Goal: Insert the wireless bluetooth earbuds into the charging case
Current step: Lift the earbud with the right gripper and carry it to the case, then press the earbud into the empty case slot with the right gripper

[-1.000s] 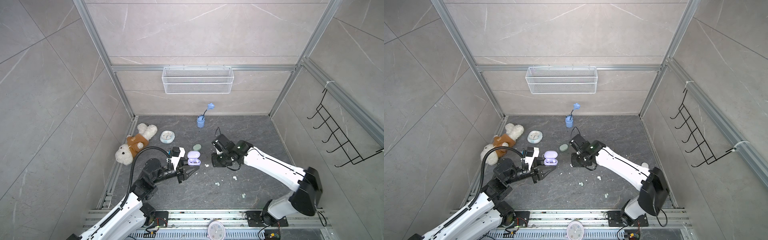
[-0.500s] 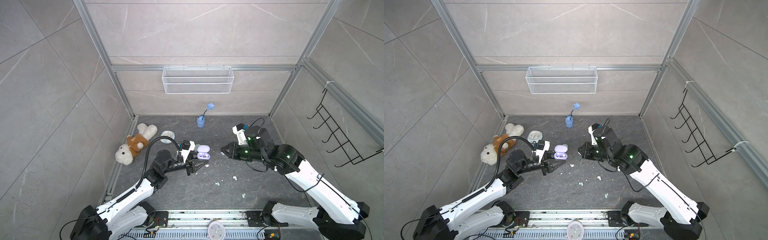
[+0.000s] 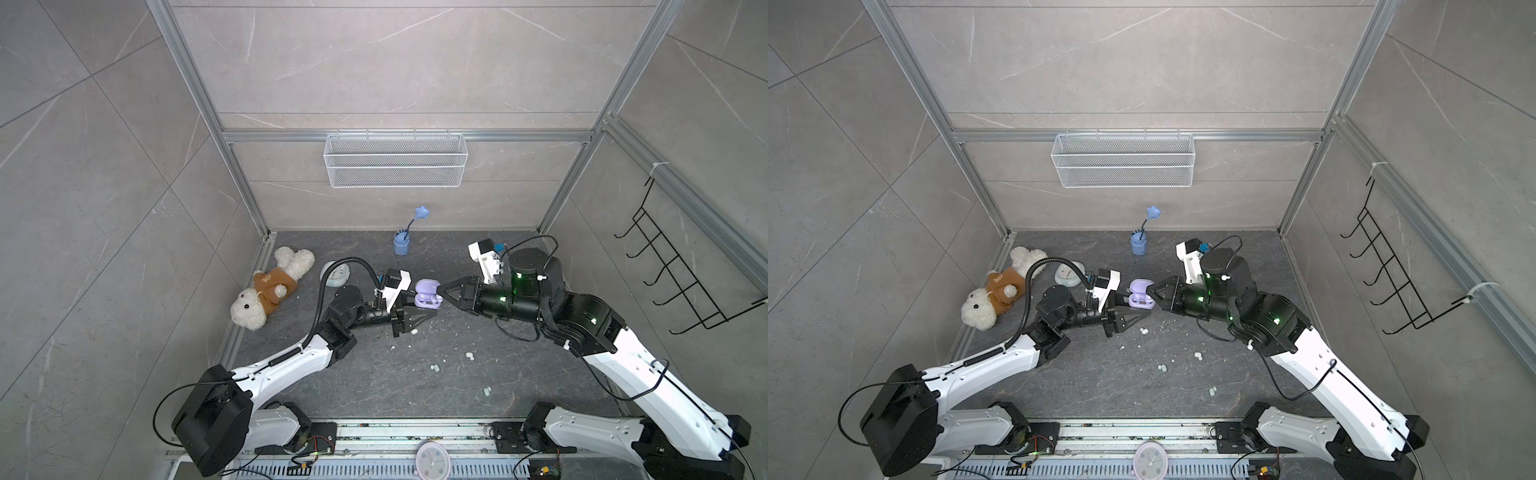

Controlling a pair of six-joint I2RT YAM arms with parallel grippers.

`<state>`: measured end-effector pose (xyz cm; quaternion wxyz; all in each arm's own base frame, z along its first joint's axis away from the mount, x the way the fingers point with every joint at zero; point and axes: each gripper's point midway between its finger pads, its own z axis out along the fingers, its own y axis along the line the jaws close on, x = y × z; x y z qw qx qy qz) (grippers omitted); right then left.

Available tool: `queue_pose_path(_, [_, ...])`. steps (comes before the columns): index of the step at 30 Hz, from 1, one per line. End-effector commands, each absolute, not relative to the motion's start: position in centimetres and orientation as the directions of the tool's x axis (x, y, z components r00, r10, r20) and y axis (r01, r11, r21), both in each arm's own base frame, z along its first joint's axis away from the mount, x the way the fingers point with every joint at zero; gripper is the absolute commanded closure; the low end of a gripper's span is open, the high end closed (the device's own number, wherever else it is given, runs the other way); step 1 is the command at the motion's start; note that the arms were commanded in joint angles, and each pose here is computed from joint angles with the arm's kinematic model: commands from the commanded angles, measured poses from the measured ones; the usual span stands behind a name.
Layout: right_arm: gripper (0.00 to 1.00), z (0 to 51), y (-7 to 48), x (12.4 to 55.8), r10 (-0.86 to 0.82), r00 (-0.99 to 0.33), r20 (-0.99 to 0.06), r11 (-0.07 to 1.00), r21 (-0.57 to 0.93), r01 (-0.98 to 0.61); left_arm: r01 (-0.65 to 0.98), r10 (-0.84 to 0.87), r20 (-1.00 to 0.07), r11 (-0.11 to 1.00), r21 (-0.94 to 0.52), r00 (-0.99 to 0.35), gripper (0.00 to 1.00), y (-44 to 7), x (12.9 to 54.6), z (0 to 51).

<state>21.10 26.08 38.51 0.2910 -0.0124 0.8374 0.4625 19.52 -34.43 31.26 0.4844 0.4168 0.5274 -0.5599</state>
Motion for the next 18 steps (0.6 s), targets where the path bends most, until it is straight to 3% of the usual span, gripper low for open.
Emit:
queue_pose_path(1, [0.84,39.8,26.5,21.0,0.273,-0.826,-0.493,0.520,0.798,-0.305,0.998,-0.195,-0.979,-0.034,-0.055,-0.060,0.75,-34.7,18.3,35.0])
queue_pose_path(18, [0.85,37.5,28.3,21.2,0.256,-0.859,-0.444,0.511,0.816,-0.270,0.997,-0.208,-0.977,-0.056,-0.043,-0.054,0.75,-35.1,17.8,35.5])
